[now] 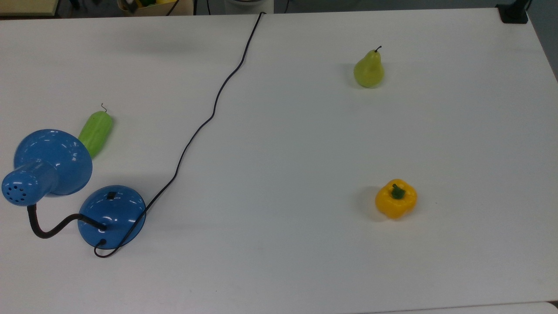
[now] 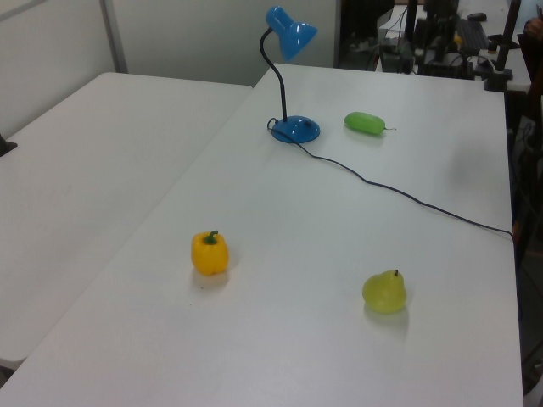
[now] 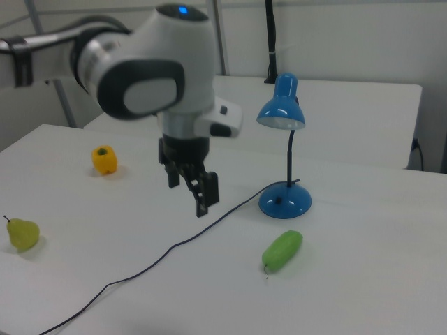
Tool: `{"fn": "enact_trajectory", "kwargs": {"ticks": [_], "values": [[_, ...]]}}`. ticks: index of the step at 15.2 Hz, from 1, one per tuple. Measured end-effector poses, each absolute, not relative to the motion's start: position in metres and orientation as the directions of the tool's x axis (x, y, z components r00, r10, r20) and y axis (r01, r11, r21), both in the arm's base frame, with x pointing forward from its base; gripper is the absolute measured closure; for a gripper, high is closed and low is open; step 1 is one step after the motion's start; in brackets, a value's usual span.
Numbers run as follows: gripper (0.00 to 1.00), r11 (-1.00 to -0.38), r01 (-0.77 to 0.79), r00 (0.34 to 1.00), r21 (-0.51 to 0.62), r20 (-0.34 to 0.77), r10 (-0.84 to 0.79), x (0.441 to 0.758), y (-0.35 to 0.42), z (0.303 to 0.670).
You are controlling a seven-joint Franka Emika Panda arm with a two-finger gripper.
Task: Turn off lamp
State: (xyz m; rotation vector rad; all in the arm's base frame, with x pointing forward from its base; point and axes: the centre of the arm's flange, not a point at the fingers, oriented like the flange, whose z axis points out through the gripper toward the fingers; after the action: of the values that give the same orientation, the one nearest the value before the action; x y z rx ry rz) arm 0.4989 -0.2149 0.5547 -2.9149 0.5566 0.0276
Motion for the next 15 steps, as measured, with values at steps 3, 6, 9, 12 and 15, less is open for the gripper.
{"fn": "enact_trajectory", "kwargs": {"ticks": [3, 6, 9, 12, 15], "values": [[0.00, -0.907, -0.390, 0.921, -0.158, -0.067, -0.384, 0.491, -0.205, 0.598], [0.00, -0.930, -0.331, 0.943, -0.162, -0.015, -0.333, 0.496, -0.167, 0.640], [0.00, -0.963, -0.237, 0.970, -0.129, 0.018, -0.242, 0.506, -0.099, 0.658], [0.00, -0.986, -0.135, 0.990, -0.095, 0.021, -0.138, 0.514, -0.038, 0.659], [0.00, -0.997, -0.035, 0.999, -0.067, 0.028, -0.037, 0.523, 0.004, 0.648]]}}
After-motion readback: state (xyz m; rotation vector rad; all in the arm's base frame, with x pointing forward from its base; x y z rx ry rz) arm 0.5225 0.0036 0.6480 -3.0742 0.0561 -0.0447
